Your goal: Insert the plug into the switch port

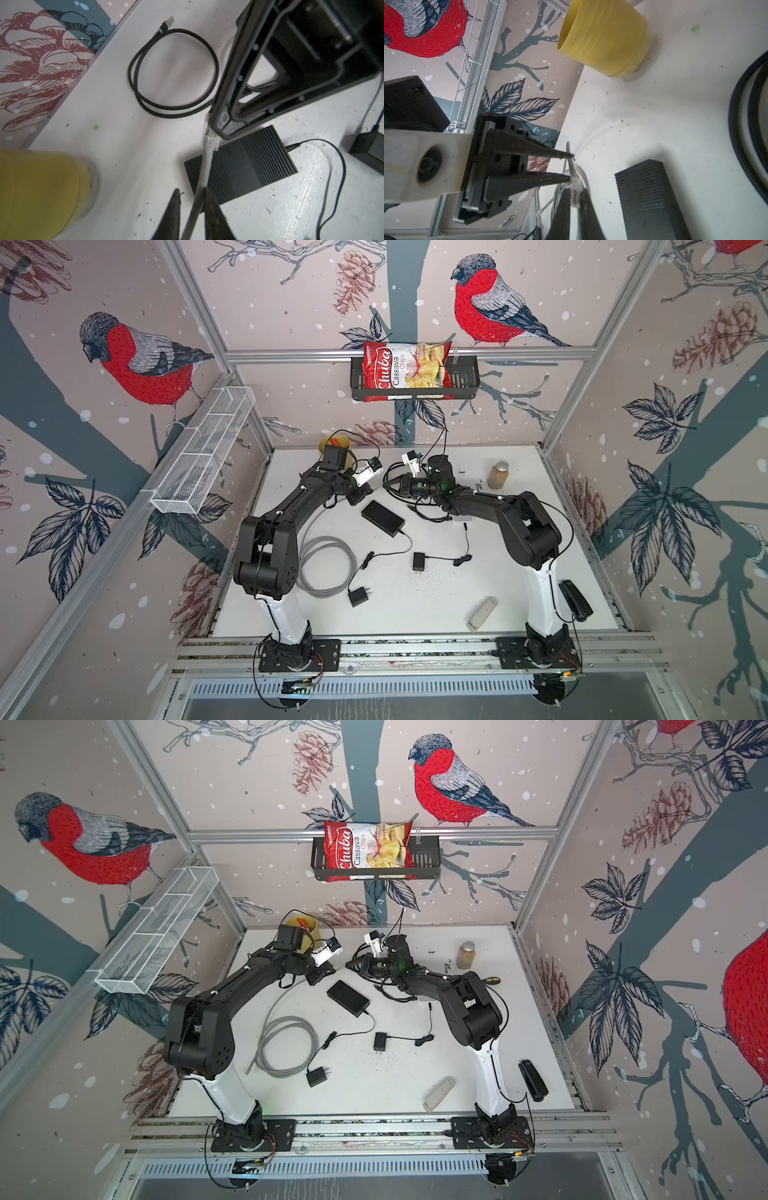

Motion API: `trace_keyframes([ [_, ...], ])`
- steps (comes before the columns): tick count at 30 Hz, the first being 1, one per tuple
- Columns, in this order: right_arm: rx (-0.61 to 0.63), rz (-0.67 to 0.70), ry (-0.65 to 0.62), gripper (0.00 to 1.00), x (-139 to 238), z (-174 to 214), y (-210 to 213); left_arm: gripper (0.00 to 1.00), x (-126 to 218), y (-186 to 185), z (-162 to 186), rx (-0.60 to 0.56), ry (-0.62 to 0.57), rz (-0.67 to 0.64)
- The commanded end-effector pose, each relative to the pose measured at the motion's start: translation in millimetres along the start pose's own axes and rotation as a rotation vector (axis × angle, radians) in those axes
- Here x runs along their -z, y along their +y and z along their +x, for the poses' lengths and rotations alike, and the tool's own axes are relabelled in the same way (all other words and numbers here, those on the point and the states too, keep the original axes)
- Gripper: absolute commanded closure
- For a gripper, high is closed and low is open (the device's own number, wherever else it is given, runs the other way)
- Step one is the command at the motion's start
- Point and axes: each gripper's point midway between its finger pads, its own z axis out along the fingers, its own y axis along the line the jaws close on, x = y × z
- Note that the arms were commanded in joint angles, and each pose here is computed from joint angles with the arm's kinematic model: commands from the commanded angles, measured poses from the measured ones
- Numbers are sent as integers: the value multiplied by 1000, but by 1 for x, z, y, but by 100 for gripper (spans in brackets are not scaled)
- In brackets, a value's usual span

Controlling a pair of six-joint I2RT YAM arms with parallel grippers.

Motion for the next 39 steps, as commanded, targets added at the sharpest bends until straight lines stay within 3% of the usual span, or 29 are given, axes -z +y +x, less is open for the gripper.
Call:
trace_keyframes([
  [1, -20, -23, -13, 91, -1, -5, 4, 60, 3, 5, -11, -25, -27, -69],
  [5, -90, -28, -18, 91, 0, -5, 4, 52, 5, 0, -20, -84, -45, -193],
  [12, -170, -33, -27, 91, 10, -3, 6, 48, 12, -12, -30, -227, -145, -351],
  [17, -191, -19, -26, 90, 14, -2, 7, 49, 6, -8, -27, -238, -124, -356],
  [26, -202, -20, -27, 90, 13, -1, 9, 55, -9, -21, -37, -250, -158, -281],
  [39, -217, -28, -18, 90, 10, -1, 11, 78, -14, -21, -37, -284, -140, -285],
])
